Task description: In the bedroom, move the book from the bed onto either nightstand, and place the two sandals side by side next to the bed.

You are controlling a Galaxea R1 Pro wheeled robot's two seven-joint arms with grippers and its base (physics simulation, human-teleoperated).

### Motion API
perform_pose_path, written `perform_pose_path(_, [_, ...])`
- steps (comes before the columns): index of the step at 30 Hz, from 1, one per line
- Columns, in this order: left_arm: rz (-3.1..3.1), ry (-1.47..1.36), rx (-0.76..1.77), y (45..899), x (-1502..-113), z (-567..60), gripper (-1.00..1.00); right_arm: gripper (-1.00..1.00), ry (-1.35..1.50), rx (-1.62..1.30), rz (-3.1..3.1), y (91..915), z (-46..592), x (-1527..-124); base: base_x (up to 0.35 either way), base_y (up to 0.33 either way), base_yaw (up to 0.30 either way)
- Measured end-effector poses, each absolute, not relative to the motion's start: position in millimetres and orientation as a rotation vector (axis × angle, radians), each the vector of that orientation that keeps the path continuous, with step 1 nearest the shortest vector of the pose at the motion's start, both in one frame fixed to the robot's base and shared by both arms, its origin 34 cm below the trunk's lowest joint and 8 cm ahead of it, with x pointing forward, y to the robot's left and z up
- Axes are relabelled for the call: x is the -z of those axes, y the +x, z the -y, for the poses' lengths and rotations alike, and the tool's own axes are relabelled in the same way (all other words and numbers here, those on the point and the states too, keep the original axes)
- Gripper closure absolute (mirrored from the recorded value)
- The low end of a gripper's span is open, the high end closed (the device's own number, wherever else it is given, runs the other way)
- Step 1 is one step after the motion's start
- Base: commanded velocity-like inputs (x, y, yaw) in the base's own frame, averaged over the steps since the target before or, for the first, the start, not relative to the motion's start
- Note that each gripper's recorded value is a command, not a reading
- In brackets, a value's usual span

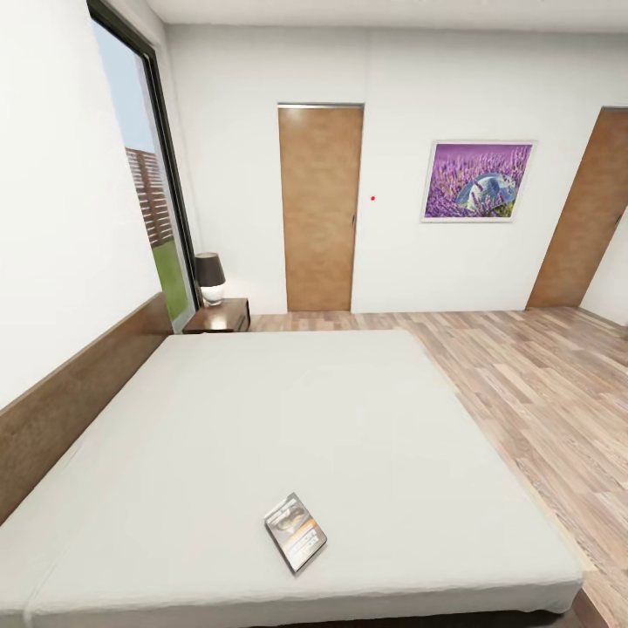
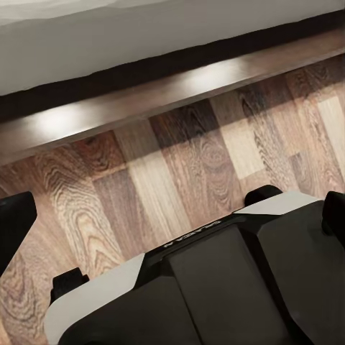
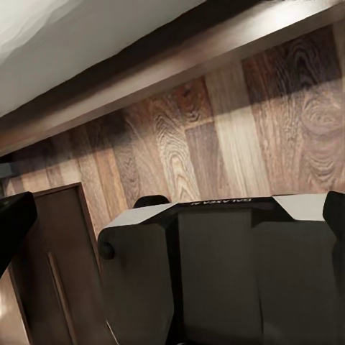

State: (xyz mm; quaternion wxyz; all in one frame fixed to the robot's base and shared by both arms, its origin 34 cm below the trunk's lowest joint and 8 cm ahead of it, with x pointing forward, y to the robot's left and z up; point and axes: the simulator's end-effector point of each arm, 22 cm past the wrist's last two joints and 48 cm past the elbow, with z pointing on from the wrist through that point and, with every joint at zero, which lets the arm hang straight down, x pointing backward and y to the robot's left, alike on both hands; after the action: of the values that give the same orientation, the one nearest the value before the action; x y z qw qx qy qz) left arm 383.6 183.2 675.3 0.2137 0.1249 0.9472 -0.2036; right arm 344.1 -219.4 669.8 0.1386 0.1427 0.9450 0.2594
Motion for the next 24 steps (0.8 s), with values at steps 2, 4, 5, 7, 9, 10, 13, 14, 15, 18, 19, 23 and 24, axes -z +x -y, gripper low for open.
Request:
perform_pose_path(2, [-2.629,0.347,0.565,384,-675,-183,-1.00,-1.00,0.412,-0.750,-2.732,344,220,-670,0.000,0.000,0.000])
perform_pose_path(4, [-2.629,0.347,0.565,384,-675,-183,-1.00,-1.00,0.413,-0.751,-2.732,344,220,-670,0.000,0.000,0.000])
perform_pose_path(5, [-2.629,0.347,0.565,384,-675,-183,-1.00,-1.00,0.413,-0.751,-2.732,344,220,-670,0.000,0.000,0.000])
perform_pose_path(7, [-2.629,0.347,0.566,384,-675,-183,-1.00,-1.00,0.413,-0.751,-2.732,344,220,-670,0.000,0.000,0.000])
perform_pose_path(9, [-2.625,0.349,0.585,383,-677,-181,-1.00,-1.00,0.413,-0.751,-2.733,344,219,-670,0.000,0.000,0.000])
perform_pose_path(10, [-2.623,0.351,0.602,382,-678,-179,-1.00,-1.00,0.413,-0.752,-2.733,344,219,-670,0.000,0.000,0.000])
perform_pose_path(13, [-2.627,0.354,0.654,382,-681,-173,-1.00,-1.00,0.414,-0.752,-2.733,344,219,-670,0.000,0.000,0.000])
perform_pose_path(14, [-2.633,0.354,0.665,382,-682,-172,-1.00,-1.00,0.414,-0.752,-2.733,344,219,-670,0.000,0.000,0.000])
perform_pose_path(15, [-2.638,0.353,0.676,382,-682,-172,-1.00,-1.00,0.414,-0.752,-2.733,344,219,-670,0.000,0.000,0.000])
perform_pose_path(18, [-2.611,0.333,0.743,424,-705,-163,-1.00,-1.00,0.414,-0.751,-2.732,344,220,-670,0.000,0.000,0.000])
perform_pose_path(19, [-2.601,0.330,0.751,433,-711,-161,-1.00,-1.00,0.414,-0.751,-2.732,344,220,-670,0.000,0.000,0.000])
perform_pose_path(23, [-2.553,0.261,0.812,493,-756,-151,-1.00,-1.00,0.414,-0.752,-2.732,344,219,-670,0.000,0.000,0.000])
perform_pose_path(24, [-2.537,0.248,0.828,511,-774,-147,-1.00,-1.00,0.414,-0.752,-2.732,344,219,-670,0.000,0.000,0.000])
